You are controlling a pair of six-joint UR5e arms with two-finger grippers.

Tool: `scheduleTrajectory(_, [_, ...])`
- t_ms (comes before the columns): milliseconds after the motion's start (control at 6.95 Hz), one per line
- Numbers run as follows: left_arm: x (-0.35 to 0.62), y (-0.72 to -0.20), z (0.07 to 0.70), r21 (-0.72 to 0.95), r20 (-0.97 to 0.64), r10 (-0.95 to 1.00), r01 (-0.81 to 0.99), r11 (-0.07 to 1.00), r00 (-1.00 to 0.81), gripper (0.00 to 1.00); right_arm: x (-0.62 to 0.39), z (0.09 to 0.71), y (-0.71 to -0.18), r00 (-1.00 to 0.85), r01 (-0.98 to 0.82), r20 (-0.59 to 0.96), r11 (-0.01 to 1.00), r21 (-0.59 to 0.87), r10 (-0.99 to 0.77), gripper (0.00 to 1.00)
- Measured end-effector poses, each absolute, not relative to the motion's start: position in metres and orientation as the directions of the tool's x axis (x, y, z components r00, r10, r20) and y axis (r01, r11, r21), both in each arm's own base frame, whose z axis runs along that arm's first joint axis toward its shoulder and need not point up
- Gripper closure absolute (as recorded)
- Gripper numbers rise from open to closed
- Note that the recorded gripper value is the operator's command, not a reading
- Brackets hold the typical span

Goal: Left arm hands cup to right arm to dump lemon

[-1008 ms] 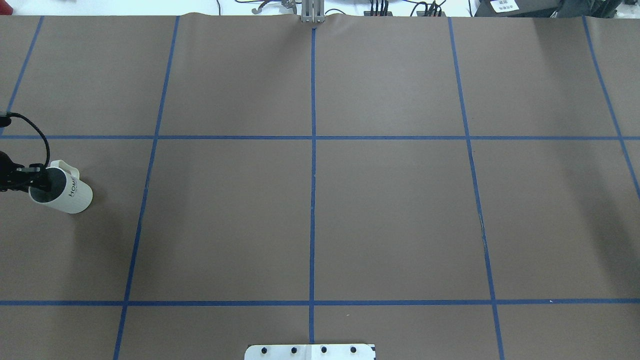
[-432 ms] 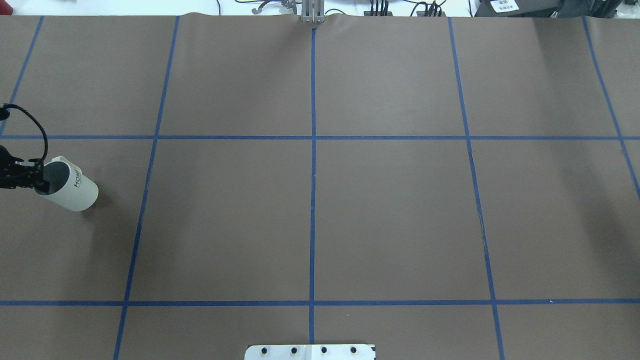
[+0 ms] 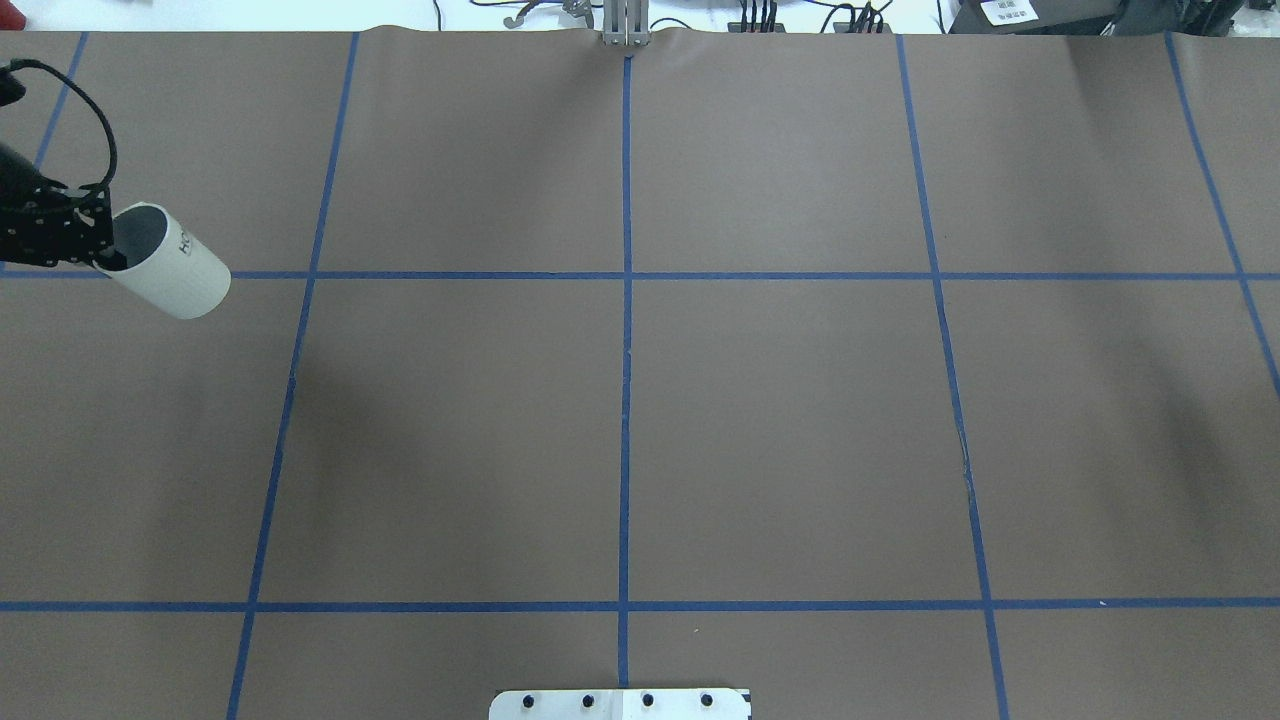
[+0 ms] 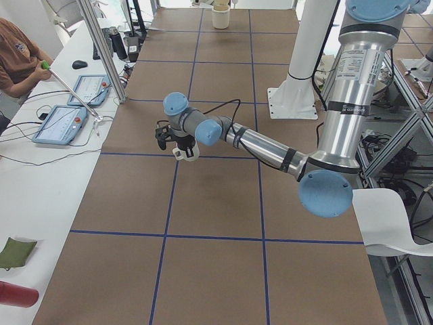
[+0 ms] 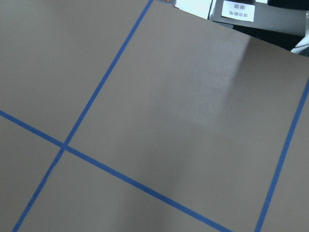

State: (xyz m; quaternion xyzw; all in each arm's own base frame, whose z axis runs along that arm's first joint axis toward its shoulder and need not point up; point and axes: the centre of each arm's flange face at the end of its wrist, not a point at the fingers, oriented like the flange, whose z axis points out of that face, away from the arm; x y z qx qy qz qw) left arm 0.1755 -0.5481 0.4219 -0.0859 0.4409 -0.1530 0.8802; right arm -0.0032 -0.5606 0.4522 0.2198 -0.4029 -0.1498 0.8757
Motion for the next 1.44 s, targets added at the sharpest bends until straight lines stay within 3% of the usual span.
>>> scheduleTrajectory(576, [0.210, -0.625, 0.294, -0.479, -0.641, -0.586, 0.339, 0.810, 0.495, 1.00, -0.185, 0.356, -0.574, 0.678, -0.006, 0.539, 0.730, 0.683, -0.499, 0.01])
scheduleTrajectory(1152, [0.322, -0.649, 0.229, -0.659, -0.601, -0.753, 0.366, 0.657, 0.268, 1.00, -0.334, 0.274, -0.518, 0.628, -0.145, 0.459, 0.484, 0.863, -0.629, 0.01])
scheduleTrajectory(1439, [0.364, -0.654, 0.190, -0.695, -0.586, -0.767, 0.325, 0.642, 0.261, 1.00, -0.388, 0.241, -0.484, 0.616, -0.196, 0.441, 0.414, 0.889, -0.653, 0.01])
